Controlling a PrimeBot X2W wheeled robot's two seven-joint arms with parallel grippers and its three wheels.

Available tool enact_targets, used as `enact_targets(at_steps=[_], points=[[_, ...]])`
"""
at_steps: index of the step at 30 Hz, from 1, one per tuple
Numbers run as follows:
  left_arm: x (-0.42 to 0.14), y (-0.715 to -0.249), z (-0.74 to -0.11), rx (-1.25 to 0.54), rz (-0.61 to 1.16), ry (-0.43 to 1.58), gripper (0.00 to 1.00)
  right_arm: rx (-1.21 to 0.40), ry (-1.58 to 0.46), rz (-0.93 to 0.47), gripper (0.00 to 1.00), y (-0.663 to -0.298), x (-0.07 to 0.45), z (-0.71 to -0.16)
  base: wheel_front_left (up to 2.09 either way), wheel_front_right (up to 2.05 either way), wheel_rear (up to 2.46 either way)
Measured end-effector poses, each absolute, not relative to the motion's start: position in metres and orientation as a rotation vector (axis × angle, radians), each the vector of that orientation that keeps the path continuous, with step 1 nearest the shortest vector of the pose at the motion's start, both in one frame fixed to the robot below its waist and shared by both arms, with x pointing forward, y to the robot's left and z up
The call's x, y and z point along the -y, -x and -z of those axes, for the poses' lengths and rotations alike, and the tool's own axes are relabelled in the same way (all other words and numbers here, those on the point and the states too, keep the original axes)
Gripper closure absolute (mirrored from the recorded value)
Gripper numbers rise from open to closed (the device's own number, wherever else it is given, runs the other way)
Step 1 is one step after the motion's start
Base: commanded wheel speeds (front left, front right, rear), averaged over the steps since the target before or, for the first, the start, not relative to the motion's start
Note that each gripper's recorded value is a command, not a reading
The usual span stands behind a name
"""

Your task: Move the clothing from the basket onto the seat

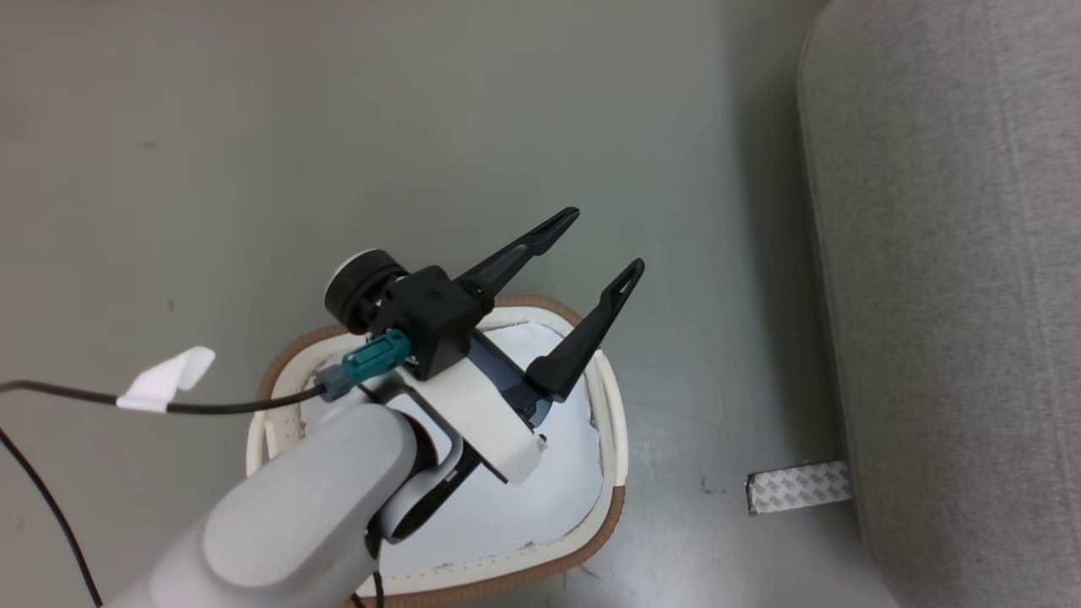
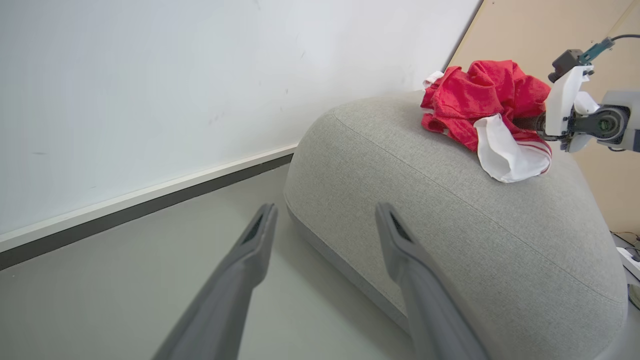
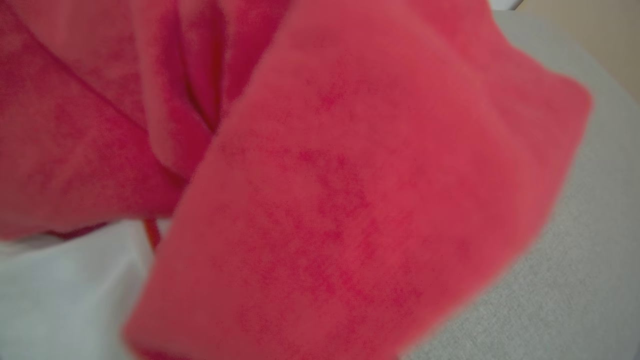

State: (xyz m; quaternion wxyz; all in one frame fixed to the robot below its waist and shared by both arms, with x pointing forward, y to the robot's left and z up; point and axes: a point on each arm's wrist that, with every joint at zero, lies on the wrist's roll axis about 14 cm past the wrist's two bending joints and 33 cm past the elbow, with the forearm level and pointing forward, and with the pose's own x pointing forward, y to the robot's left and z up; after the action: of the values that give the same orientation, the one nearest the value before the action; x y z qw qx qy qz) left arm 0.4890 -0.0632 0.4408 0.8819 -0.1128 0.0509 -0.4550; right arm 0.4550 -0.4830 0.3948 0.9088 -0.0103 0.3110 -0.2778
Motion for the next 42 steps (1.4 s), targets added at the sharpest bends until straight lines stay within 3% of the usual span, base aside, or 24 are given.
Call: enact_targets(at_steps=[1,2,3,11,17,28,36,42], points=[[0.063,-0.488,-0.442,-0.105,0.947,0.234,0.00,-0.642,0.023,0.571,0.78,-0.454,0.483,-0.398,0.00,0.00,0.00],[0.064,-0.488,-0.445,-0.101,0.947,0.231,0.00,-0.643,0.024,0.569,0.53,-0.453,0.483,-0.400,0.00,0.00,0.00],[0.064,-0.488,-0.448,-0.093,0.944,0.230,0.00,-0.635,0.021,0.567,0.00,-0.452,0.483,-0.404,0.00,0.00,0.00],[0.055,-0.472,-0.472,-0.071,0.894,0.231,0.00,-0.705,-0.024,0.494,0.00,-0.433,0.458,-0.426,0.00,0.00,0.00],[0.040,-0.456,-0.506,-0.019,0.822,0.224,0.00,-0.607,0.029,0.399,0.00,-0.423,0.443,-0.487,0.00,0.00,0.00],[-0.032,-0.437,-0.580,0.141,0.569,0.214,0.00,-0.197,0.075,0.099,0.00,-0.427,0.354,-0.627,0.00,0.00,0.00],[-0.131,-0.414,-0.596,0.191,0.291,0.226,0.00,0.010,-0.003,-0.127,0.00,-0.431,0.259,-0.649,0.00,0.00,0.00],[-0.190,-0.390,-0.590,0.194,0.113,0.210,0.00,0.130,-0.112,-0.201,0.00,-0.418,0.209,-0.633,0.00,0.00,0.00]])
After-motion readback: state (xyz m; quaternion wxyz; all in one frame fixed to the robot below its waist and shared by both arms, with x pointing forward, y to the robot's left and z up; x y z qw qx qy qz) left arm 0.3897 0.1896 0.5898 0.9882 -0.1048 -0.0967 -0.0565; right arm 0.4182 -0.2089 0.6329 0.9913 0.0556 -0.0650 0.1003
